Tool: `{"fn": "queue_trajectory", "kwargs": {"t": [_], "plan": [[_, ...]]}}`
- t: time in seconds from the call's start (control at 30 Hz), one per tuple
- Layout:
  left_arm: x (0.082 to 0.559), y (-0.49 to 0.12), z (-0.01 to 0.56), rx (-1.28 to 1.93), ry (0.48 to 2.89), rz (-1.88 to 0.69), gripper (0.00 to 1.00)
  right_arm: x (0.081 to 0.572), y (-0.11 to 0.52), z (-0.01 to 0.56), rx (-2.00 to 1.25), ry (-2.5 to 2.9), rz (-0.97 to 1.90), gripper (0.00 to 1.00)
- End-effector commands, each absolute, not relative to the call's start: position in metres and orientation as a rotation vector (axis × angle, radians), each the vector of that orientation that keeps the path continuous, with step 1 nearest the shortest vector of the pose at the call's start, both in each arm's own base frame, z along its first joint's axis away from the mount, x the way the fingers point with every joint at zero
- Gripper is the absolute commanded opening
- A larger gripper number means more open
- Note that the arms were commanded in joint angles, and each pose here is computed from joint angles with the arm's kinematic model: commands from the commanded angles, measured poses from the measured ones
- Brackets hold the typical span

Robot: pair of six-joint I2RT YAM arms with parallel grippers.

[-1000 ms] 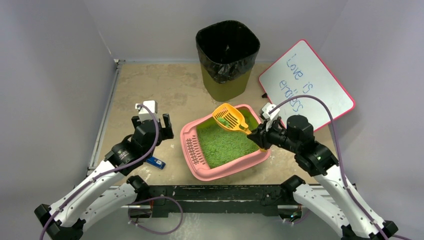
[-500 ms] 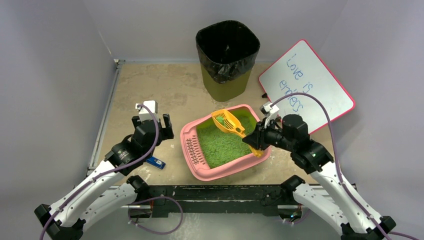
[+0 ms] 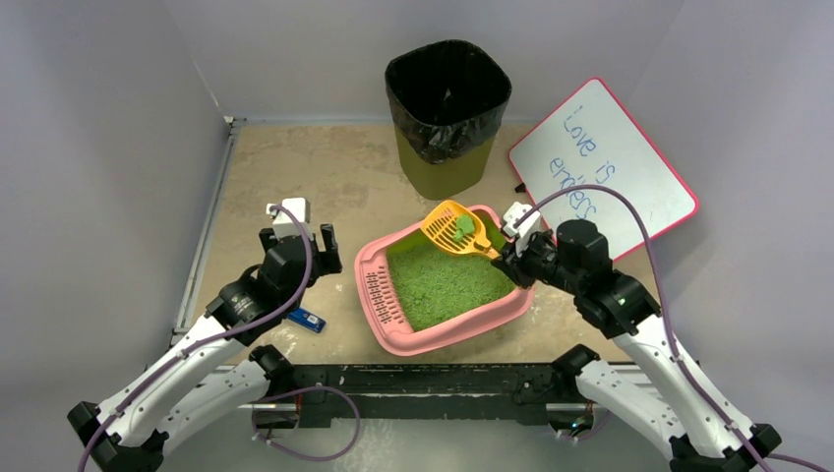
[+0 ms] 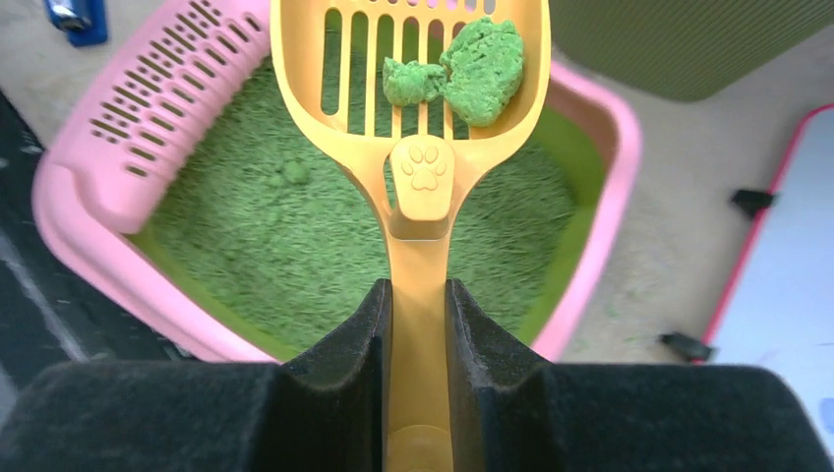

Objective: Clean the litter box

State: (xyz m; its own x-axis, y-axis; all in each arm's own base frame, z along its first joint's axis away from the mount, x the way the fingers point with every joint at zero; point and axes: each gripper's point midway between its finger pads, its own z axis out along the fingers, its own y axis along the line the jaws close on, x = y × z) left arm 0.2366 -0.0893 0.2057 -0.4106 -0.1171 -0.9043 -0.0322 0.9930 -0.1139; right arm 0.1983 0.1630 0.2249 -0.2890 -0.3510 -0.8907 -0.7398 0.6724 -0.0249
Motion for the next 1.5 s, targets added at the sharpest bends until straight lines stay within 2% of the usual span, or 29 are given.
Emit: {"fn": "queue_trajectory", "kwargs": {"t": [0.0, 0.2, 0.37, 0.63, 1.07, 1.27, 1.47], "plan": [[0.24, -0.092, 0.226, -0.111, 1.938, -0.13, 0.79, 0.216, 0.14, 0.269, -1.043, 1.678, 0.196, 0.0], [0.239, -0.091, 0.226, -0.114, 1.935, -0.128, 0.79, 0.226, 0.118, 0.295, -1.11, 1.645, -0.002, 0.0], [0.24, -0.091, 0.226, -0.111, 1.937, -0.127, 0.79, 0.229, 0.11, 0.288, -1.194, 1.69, -0.075, 0.0], [0.239, -0.09, 0.226, -0.112, 1.936, -0.13, 0.79, 0.233, 0.108, 0.295, -1.149, 1.698, -0.083, 0.0], [0.238, -0.09, 0.227, -0.113, 1.933, -0.132, 0.79, 0.239, 0.114, 0.359, -0.866, 1.687, 0.022, 0.0], [0.238, -0.09, 0.227, -0.108, 1.934, -0.131, 0.79, 0.246, 0.126, 0.371, -0.854, 1.743, 0.091, 0.0], [0.238, -0.09, 0.228, -0.108, 1.929, -0.134, 0.79, 0.272, 0.128, 0.381, -0.851, 1.759, 0.005, 0.0]]}}
